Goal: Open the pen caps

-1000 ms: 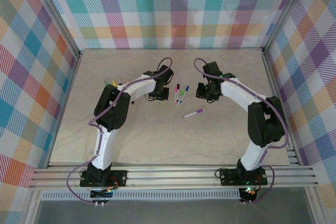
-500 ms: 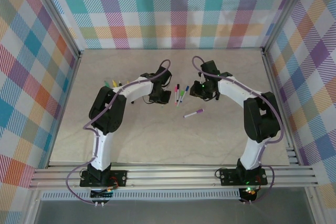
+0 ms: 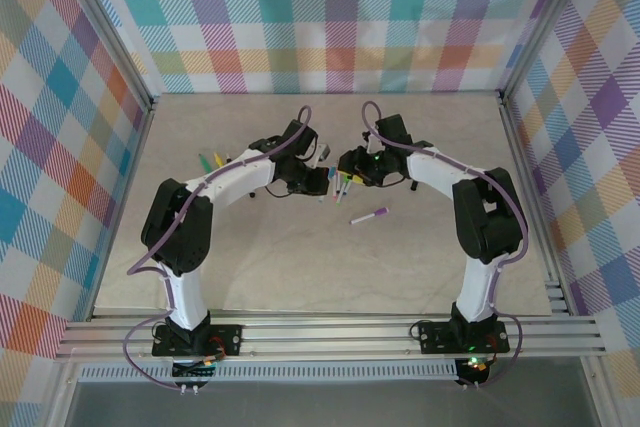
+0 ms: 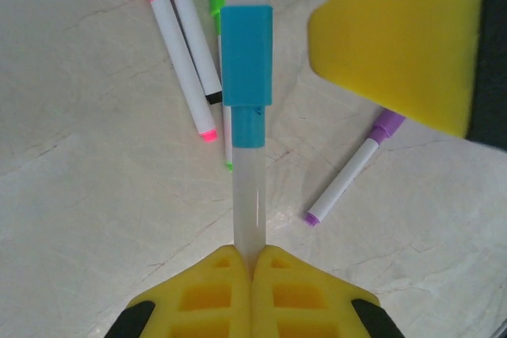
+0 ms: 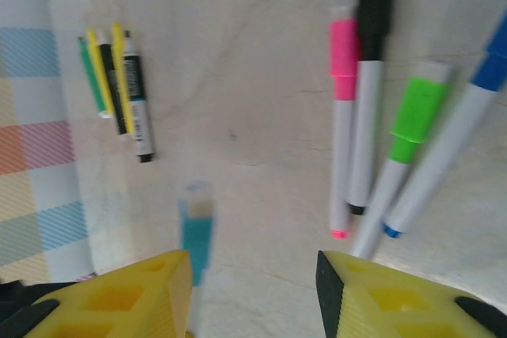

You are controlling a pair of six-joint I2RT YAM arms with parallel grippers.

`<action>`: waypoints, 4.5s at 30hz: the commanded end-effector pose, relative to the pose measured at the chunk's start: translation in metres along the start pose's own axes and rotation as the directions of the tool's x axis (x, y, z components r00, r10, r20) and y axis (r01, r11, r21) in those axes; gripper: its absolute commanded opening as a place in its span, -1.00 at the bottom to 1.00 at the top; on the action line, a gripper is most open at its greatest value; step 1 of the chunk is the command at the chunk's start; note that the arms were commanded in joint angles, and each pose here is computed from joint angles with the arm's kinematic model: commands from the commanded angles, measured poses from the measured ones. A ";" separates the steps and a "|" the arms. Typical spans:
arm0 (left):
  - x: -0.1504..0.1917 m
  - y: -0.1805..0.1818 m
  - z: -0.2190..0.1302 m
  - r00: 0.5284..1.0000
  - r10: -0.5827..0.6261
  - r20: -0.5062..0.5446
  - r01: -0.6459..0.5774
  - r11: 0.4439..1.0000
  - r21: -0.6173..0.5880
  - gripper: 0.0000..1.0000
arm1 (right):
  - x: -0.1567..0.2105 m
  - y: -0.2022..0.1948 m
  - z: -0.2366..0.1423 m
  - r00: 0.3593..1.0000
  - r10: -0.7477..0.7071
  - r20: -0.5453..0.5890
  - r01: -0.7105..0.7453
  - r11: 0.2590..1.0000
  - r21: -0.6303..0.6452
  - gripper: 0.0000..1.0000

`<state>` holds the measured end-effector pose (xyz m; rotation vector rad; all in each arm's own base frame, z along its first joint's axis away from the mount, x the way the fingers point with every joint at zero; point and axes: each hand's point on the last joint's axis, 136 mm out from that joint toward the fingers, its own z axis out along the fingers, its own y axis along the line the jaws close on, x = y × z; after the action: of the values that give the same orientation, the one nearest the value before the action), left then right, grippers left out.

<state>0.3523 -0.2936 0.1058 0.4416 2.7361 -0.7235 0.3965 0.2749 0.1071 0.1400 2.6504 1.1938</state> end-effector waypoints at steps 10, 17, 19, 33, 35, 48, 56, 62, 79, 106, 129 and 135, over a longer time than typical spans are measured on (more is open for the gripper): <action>0.001 -0.024 -0.012 0.999 0.026 0.018 -0.027 0.998 0.064 -1.00 | 0.013 0.019 0.019 0.998 0.011 -0.059 -0.016 0.996 -0.087 -0.06; 0.004 -0.030 -0.011 0.999 0.036 0.010 -0.037 0.996 0.079 -1.00 | 0.012 0.017 0.023 0.998 0.020 -0.064 -0.025 0.997 -0.073 -0.30; 0.004 -0.031 -0.012 0.999 0.037 0.008 -0.037 0.995 0.088 -1.00 | 0.011 0.018 0.024 0.998 0.022 -0.063 -0.026 0.997 -0.072 -0.34; 0.010 -0.025 -0.004 1.000 0.019 -0.014 -0.018 0.997 0.070 -0.38 | 0.010 0.022 0.021 0.998 0.023 -0.050 -0.028 0.996 -0.087 -1.00; 0.009 -0.026 -0.001 1.000 0.009 -0.015 -0.008 0.997 0.077 -0.30 | 0.011 0.025 0.020 0.999 0.020 -0.047 -0.024 0.995 -0.093 -1.00; 0.010 -0.026 0.015 0.999 0.000 -0.048 0.002 0.998 0.057 -0.80 | 0.015 0.034 0.018 0.998 0.031 -0.056 -0.039 0.990 -0.133 -1.00; 0.014 -0.024 0.015 0.999 -0.006 -0.046 0.009 0.998 0.057 -1.00 | 0.011 0.030 0.012 0.999 0.038 -0.039 -0.042 0.994 -0.099 -1.00; 0.083 -0.088 -0.008 0.986 0.091 -0.137 -0.051 0.962 0.270 -1.00 | -0.083 0.009 -0.027 0.988 0.098 0.122 -0.096 0.995 -0.022 -1.00; 0.099 -0.066 -0.069 0.999 0.039 -0.002 -0.038 0.993 0.107 -0.80 | -0.130 -0.012 -0.041 0.969 0.179 0.172 -0.169 0.983 -0.067 -1.00; -0.002 -0.048 -0.040 0.982 -0.013 0.186 0.005 0.999 0.048 -0.14 | 0.007 0.071 -0.023 0.999 0.025 -0.038 -0.031 0.985 -0.170 -1.00; 0.036 -0.056 -0.036 0.990 -0.037 0.136 0.018 0.991 0.133 -1.00 | -0.018 0.068 -0.014 0.998 0.042 -0.047 -0.049 0.987 -0.150 -1.00; 0.144 -0.108 -0.070 0.999 0.003 0.054 -0.015 0.974 0.227 -1.00 | -0.161 0.050 -0.043 0.985 0.143 0.093 -0.130 0.983 -0.134 -1.00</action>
<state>0.2615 -0.3024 0.1583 0.3098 2.4971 -0.8616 0.4566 0.3203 0.1721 0.1971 2.6801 1.4727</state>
